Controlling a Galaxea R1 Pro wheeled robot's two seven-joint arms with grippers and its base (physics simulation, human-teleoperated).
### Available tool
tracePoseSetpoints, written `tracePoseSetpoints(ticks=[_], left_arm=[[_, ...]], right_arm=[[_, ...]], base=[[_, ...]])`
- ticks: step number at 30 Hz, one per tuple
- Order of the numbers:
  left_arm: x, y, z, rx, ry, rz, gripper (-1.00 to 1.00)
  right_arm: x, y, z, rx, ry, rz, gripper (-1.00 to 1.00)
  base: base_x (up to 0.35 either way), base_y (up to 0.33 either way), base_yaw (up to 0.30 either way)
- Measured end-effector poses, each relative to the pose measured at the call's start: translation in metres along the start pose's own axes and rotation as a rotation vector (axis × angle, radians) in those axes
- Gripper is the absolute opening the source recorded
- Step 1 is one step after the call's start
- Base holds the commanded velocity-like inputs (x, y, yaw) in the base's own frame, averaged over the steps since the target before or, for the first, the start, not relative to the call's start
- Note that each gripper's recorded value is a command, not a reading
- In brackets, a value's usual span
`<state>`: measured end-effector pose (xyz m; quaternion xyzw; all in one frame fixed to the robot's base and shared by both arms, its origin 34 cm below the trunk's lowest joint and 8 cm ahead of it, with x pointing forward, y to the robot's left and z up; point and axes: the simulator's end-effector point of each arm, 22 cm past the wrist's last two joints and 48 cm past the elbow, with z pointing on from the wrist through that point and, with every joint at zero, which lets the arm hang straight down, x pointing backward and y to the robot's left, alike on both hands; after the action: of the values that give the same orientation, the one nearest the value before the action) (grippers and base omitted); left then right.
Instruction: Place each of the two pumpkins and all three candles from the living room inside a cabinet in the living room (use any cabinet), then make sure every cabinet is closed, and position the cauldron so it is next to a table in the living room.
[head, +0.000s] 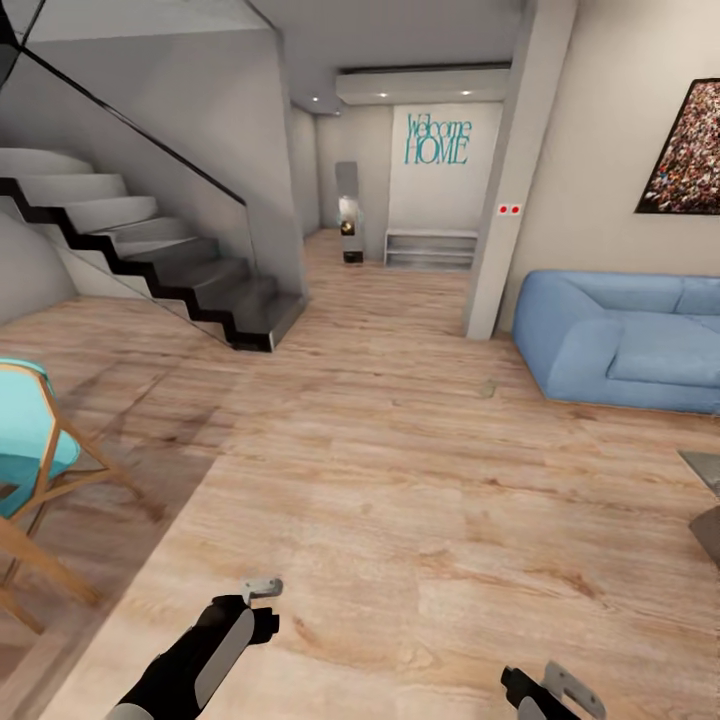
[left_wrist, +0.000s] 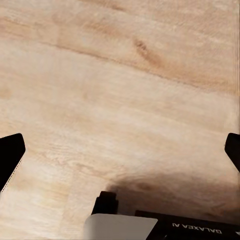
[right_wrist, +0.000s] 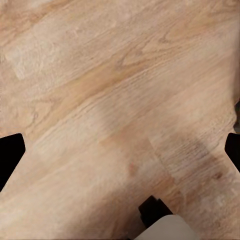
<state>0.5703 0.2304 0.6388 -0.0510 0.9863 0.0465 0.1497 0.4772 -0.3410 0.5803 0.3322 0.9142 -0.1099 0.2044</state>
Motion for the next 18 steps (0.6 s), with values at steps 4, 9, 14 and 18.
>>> tracePoseSetpoints(ticks=[4,9,14,18], left_arm=[[-0.0021,0.0001,-0.0018,0.000,-0.006,-0.001,1.00],[-0.0045,0.0002,-0.0041,0.001,-0.012,-0.002,1.00],[-0.0072,-0.0011,-0.0066,0.003,-0.020,-0.002,1.00],[-0.0090,-0.0017,-0.0085,0.004,-0.025,-0.003,1.00]], right_arm=[[-0.0013,0.0023,-0.0015,-0.005,-0.004,-0.004,1.00],[-0.0033,0.0046,-0.0032,-0.011,-0.010,-0.005,1.00],[-0.0060,0.0059,-0.0046,-0.015,-0.015,-0.004,1.00],[-0.0082,0.0067,-0.0058,-0.018,-0.020,-0.002,1.00]], base=[[0.328,0.000,-0.193],[0.328,0.000,-0.188],[0.328,0.000,-0.187],[0.328,0.000,-0.187]])
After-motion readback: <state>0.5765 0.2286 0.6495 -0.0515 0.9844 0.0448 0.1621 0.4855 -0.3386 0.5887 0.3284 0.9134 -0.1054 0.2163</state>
